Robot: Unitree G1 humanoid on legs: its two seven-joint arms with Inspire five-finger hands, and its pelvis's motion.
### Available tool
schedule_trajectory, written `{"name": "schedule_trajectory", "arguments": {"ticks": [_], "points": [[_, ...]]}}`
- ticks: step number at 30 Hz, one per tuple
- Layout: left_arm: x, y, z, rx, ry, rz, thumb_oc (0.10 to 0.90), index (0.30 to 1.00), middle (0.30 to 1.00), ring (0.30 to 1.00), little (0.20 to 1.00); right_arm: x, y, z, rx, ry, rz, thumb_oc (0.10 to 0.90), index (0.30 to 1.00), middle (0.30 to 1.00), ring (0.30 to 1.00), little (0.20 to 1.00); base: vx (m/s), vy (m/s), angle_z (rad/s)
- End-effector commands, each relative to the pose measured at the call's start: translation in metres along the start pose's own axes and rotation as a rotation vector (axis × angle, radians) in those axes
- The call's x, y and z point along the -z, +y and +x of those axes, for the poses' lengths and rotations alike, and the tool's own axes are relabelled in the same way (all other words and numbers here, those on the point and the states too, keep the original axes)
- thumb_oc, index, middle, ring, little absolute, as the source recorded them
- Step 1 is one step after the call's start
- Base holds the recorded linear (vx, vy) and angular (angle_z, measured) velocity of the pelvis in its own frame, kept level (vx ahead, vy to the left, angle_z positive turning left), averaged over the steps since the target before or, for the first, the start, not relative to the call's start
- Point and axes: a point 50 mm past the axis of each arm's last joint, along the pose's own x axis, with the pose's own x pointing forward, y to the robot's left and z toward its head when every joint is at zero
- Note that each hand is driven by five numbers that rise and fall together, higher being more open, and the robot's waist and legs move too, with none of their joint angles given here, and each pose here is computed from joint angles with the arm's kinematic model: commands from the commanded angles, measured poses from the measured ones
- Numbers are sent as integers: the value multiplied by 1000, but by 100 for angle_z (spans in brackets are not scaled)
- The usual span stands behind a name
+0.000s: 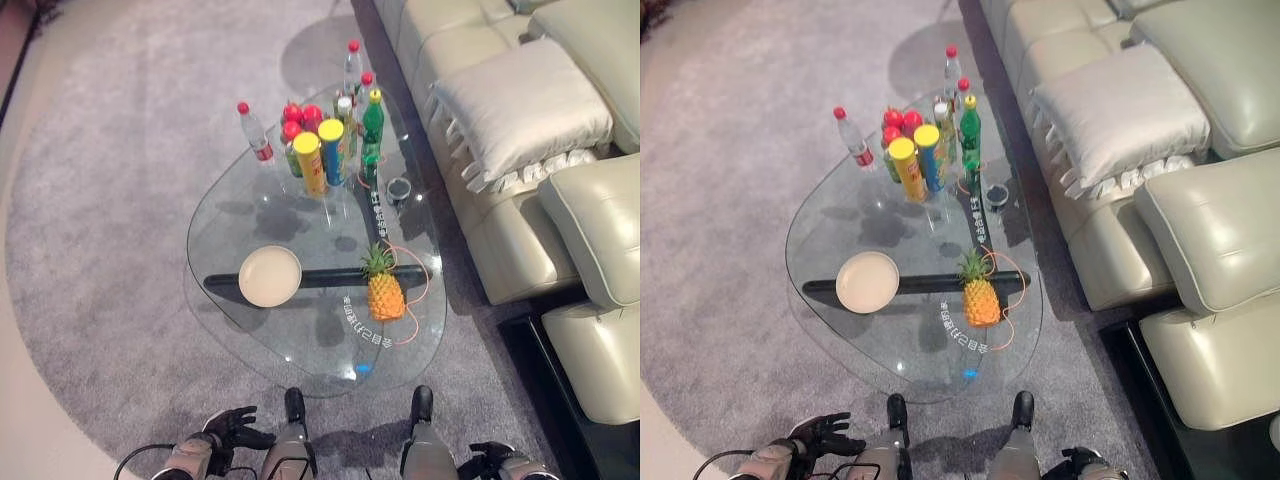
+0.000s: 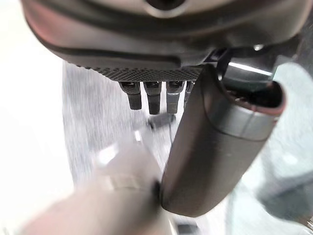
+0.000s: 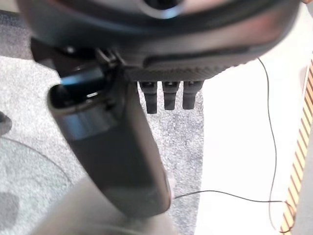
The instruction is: Pick up the fruit to the plate
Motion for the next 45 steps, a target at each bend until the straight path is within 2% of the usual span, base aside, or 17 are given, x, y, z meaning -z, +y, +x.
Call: {"name": "schedule_trajectory", "arguments": {"ticks": [1, 7, 10, 17, 29, 36, 42, 45], "points": [[-17, -2, 1, 120, -44, -104, 800, 900, 900, 900, 900, -26, -34, -3, 126, -115, 76, 800, 900, 900, 900, 900, -100, 11, -3], [-80, 21, -4, -28, -309, -309, 800, 900, 900, 900, 900, -74, -53, -13, 226, -362, 231, 800, 900, 900, 900, 900, -93, -33, 0], [-118, 34, -14, -121, -455, -382, 800, 900, 900, 900, 900, -112, -62, -25, 241, -524, 357, 800, 900, 900, 900, 900, -173, -81, 1], [-148, 40, -23, -202, -577, -397, 800, 900, 900, 900, 900, -146, -76, -41, 274, -665, 461, 800, 900, 900, 900, 900, -97, -30, 4], [-165, 52, -33, -399, -606, -424, 800, 900, 900, 900, 900, -177, -91, -60, 295, -798, 513, 800, 900, 900, 900, 900, -33, -22, 6], [-166, 55, -34, -416, -589, -427, 800, 900, 900, 900, 900, -199, -98, -74, 315, -879, 517, 800, 900, 900, 900, 900, -7, -5, -2], [-170, 56, -36, -414, -588, -414, 800, 900, 900, 900, 900, -204, -111, -83, 429, -895, 572, 800, 900, 900, 900, 900, 0, 0, 0], [-168, 54, -35, -416, -590, -407, 800, 900, 900, 900, 900, -203, -125, -91, 552, -904, 679, 800, 900, 900, 900, 900, 0, 0, 0]]}}
